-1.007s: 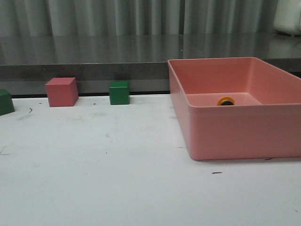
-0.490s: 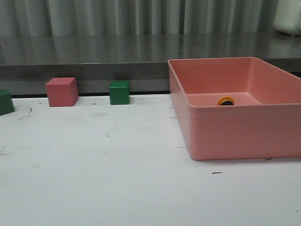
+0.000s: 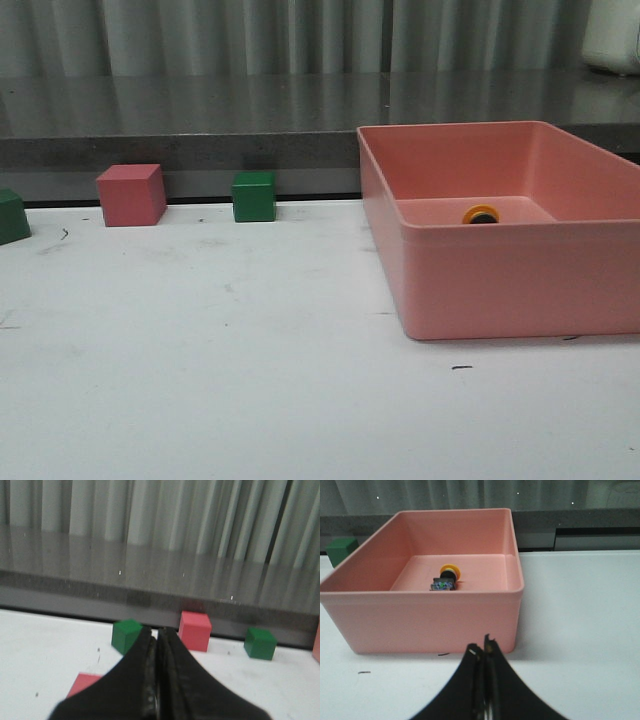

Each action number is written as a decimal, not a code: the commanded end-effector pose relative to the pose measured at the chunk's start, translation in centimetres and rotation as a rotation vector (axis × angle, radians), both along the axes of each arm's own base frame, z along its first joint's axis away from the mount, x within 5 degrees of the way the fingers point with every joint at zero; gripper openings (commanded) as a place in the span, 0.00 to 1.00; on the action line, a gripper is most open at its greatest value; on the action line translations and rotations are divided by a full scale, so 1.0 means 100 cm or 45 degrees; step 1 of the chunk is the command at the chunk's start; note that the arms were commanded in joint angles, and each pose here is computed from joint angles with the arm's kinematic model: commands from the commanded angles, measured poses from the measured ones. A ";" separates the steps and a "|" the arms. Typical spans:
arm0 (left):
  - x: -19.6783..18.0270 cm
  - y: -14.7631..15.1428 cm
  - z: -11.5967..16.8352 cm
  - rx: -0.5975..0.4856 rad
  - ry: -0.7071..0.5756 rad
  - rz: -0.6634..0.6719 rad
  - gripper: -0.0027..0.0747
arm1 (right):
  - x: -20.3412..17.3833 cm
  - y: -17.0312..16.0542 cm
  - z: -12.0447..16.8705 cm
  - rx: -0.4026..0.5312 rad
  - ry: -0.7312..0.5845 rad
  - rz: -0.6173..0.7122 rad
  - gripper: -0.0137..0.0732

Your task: Place and stand button with both arms

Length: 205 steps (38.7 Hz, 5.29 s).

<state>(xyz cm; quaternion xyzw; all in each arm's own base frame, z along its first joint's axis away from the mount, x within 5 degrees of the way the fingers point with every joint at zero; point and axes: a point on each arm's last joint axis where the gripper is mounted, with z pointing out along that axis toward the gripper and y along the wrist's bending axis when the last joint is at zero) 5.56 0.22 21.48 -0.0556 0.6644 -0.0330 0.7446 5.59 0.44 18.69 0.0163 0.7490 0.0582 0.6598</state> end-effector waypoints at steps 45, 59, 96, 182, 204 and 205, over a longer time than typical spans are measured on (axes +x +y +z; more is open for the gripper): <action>0.048 0.003 0.131 0.149 0.084 0.029 0.55 | 0.062 0.004 0.158 0.014 0.056 0.014 0.60; 0.048 0.003 0.131 0.149 0.082 0.029 0.86 | 0.075 0.004 0.162 0.063 0.015 0.005 0.91; 0.048 0.003 0.129 0.149 0.095 0.029 0.83 | 0.319 0.070 0.117 0.056 0.821 0.189 0.91; 0.048 0.003 0.129 0.149 0.097 0.029 0.83 | 0.322 0.200 0.188 -0.062 0.941 0.416 0.45; 0.048 0.003 0.129 0.149 0.097 0.029 0.83 | 0.311 0.316 0.119 -0.080 1.094 0.708 0.45; 0.048 0.003 0.129 0.149 0.097 0.029 0.83 | 0.312 0.319 0.118 -0.075 1.100 0.706 0.45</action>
